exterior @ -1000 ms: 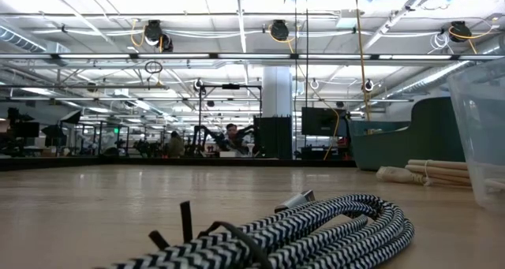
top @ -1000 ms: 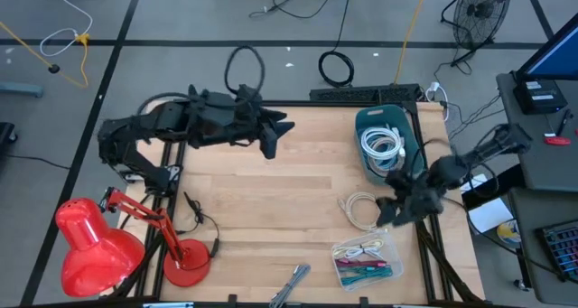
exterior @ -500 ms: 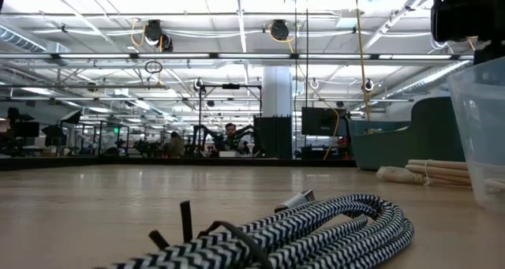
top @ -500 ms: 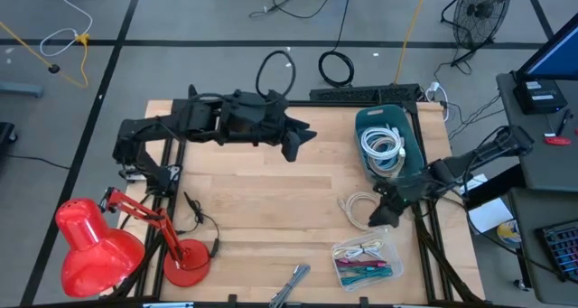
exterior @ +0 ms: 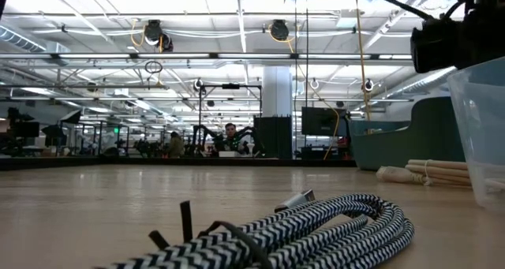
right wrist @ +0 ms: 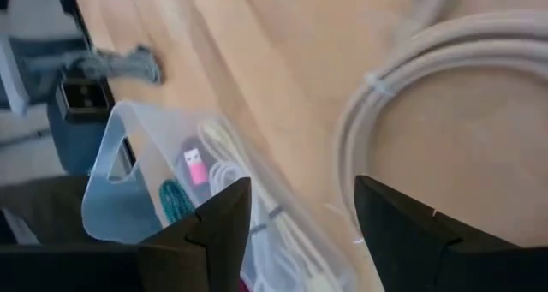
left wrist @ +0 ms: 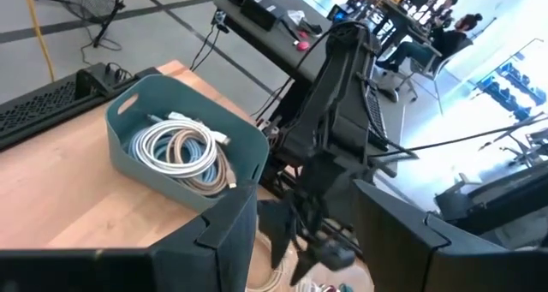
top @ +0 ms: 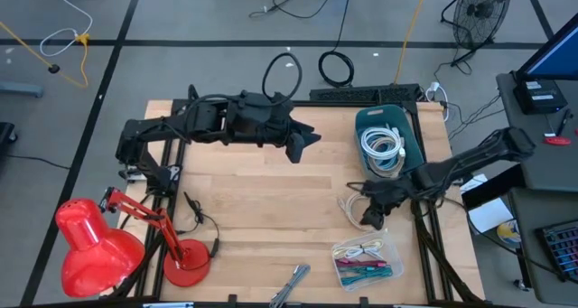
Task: Pick & Place USB Port
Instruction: Put the light brown hdmi cable into the blue bin
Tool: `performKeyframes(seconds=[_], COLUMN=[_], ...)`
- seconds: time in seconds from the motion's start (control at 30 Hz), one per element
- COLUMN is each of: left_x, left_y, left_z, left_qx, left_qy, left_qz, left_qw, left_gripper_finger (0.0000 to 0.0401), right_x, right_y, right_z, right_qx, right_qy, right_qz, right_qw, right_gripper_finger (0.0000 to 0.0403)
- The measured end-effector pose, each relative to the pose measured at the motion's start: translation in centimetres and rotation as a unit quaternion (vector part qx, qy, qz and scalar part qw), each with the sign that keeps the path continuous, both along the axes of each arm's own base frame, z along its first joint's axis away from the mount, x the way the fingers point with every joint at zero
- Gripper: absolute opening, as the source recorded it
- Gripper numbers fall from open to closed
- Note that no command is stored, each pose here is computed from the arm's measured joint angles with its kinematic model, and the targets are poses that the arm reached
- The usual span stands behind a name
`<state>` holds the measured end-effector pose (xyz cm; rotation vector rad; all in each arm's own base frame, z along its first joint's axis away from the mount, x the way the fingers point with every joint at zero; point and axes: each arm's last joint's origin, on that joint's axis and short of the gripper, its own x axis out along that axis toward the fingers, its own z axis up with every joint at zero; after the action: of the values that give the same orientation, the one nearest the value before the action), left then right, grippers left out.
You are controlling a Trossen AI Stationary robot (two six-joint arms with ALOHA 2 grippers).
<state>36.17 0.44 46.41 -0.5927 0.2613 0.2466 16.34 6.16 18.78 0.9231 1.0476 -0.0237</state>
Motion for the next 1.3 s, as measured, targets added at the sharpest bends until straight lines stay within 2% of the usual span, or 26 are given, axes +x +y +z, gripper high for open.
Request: performKeyframes(seconds=[0.17, 0.3, 0.37, 0.6, 0.8, 1.07, 1.3], left_x=[0.0, 0.0, 0.0, 0.0, 0.0, 0.0, 0.0], left_y=[-0.2, -0.8, -1.0, -1.6, -1.8, -1.8, -1.8], left_z=[0.0, -0.1, -0.1, -0.1, -0.1, -0.1, -0.1], left_qx=[-0.007, -0.006, -0.006, -0.007, -0.006, -0.010, -0.013], left_qy=[-0.001, 0.003, 0.003, 0.003, 0.003, 0.003, 0.003], left_qz=[-0.007, -0.021, -0.023, -0.030, -0.030, -0.029, -0.028], left_qw=[1.000, 1.000, 1.000, 1.000, 1.000, 1.000, 1.000], left_gripper_finger=[0.0191, 0.0191, 0.0191, 0.0191, 0.0191, 0.0191, 0.0191], right_x=[2.3, 4.1, 4.8, 5.6, 5.8, 4.5, 4.1], right_y=[1.5, 2.4, 2.7, 3.2, 3.0, 2.5, 2.5], right_z=[1.3, 2.3, 2.3, 1.4, 1.0, -1.2, -3.0], right_qx=[-0.040, -0.125, -0.147, -0.153, -0.182, -0.190, -0.157], right_qy=[0.017, 0.053, 0.079, 0.118, 0.103, 0.140, 0.128], right_qz=[0.034, 0.048, 0.062, 0.060, 0.061, 0.057, 0.044], right_qw=[0.998, 0.990, 0.984, 0.979, 0.976, 0.970, 0.978], right_gripper_finger=[0.0199, 0.0199, 0.0199, 0.0199, 0.0199, 0.0199, 0.0199])
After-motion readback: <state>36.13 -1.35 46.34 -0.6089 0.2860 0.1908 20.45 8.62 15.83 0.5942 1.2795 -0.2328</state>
